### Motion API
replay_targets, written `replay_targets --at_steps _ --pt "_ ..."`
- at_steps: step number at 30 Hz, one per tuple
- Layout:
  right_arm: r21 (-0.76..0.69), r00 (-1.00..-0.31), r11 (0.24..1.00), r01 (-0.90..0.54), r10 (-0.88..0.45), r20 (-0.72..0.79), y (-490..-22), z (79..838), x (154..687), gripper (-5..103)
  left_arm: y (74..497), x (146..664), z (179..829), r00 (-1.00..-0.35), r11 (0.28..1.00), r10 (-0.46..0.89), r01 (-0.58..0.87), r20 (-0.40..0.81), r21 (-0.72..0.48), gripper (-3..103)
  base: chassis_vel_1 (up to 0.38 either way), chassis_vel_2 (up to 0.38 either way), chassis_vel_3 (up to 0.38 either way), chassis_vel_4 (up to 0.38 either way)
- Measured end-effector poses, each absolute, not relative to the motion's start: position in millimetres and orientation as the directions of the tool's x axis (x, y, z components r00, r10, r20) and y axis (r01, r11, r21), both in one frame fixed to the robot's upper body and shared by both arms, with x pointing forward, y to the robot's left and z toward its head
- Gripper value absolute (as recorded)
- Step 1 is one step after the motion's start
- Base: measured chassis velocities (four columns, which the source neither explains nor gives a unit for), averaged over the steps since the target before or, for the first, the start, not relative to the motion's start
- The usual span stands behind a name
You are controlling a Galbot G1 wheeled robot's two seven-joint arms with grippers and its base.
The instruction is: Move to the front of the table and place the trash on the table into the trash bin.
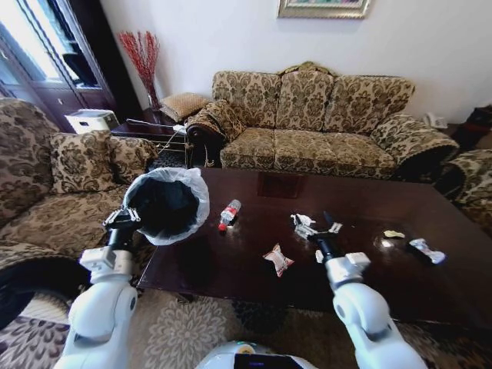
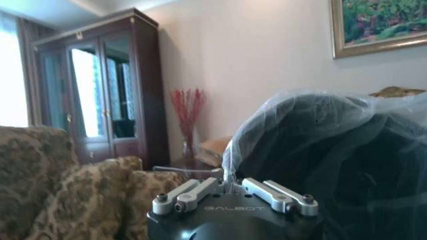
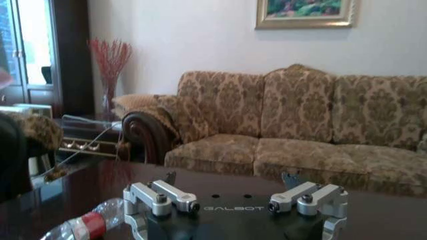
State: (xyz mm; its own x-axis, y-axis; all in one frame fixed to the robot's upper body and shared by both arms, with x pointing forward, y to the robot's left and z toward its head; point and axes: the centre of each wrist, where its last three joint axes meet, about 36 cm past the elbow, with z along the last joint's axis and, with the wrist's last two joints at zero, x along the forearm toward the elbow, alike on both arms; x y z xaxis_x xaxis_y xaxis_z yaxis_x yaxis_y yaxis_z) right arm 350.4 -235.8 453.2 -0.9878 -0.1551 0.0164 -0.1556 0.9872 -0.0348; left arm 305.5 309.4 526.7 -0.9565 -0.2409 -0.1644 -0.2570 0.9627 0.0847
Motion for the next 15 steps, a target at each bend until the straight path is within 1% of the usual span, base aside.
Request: replay_targets --at_steps 1,2,3,5,6,7,9,10,13,15 --pt "-0.037 -0.987 0.986 -0.163 -0.163 0.017 -233 451 357 100 309 305 526 -0.958 0.965 -0.238 -0.252 -0.160 0.075 2 0.000 0.000 0.000 0.000" --pt "-0.040 -0.983 0.982 -0.186 -0.186 0.014 -225 446 375 100 308 305 525 -0.962 0.971 -0.227 -0.236 -0.150 0.045 2 0.000 0.000 0.000 0.000" --pt "-0.040 -0.983 0.982 -0.186 -0.186 0.014 -225 446 375 100 308 305 525 -0.962 0.971 -0.227 -0.236 -0.150 0.045 2 0.000 0.000 0.000 0.000" --pt "-0.038 -0.977 0.976 -0.214 -0.214 0.006 -211 442 399 100 306 306 524 -0.966 0.975 -0.216 -0.222 -0.144 0.026 2 0.000 0.000 0.000 0.000" --pt "-0.035 -0.970 0.970 -0.242 -0.242 0.003 -197 440 419 100 306 306 524 -0.964 0.973 -0.224 -0.230 -0.143 0.023 2 0.000 0.000 0.000 0.000" --pt "-0.035 -0.970 0.970 -0.242 -0.242 0.003 -197 440 419 100 306 306 524 -0.964 0.973 -0.224 -0.230 -0.143 0.023 2 0.000 0.000 0.000 0.000" --pt "-0.018 -0.959 0.959 -0.283 -0.283 0.023 -174 434 446 100 310 307 523 -0.947 0.957 -0.278 -0.287 -0.158 0.036 2 0.000 0.000 0.000 0.000" --pt "-0.018 -0.959 0.959 -0.283 -0.283 0.023 -174 434 446 100 310 307 523 -0.947 0.957 -0.278 -0.287 -0.158 0.036 2 0.000 0.000 0.000 0.000" --pt "0.005 -0.938 0.939 -0.344 -0.344 0.052 -134 429 484 100 324 313 521 -0.923 0.933 -0.343 -0.357 -0.174 0.053 1 0.000 0.000 0.000 0.000" --pt "0.005 -0.936 0.937 -0.349 -0.348 0.054 -131 429 487 100 326 314 521 -0.921 0.930 -0.348 -0.362 -0.174 0.054 1 0.000 0.000 0.000 0.000"
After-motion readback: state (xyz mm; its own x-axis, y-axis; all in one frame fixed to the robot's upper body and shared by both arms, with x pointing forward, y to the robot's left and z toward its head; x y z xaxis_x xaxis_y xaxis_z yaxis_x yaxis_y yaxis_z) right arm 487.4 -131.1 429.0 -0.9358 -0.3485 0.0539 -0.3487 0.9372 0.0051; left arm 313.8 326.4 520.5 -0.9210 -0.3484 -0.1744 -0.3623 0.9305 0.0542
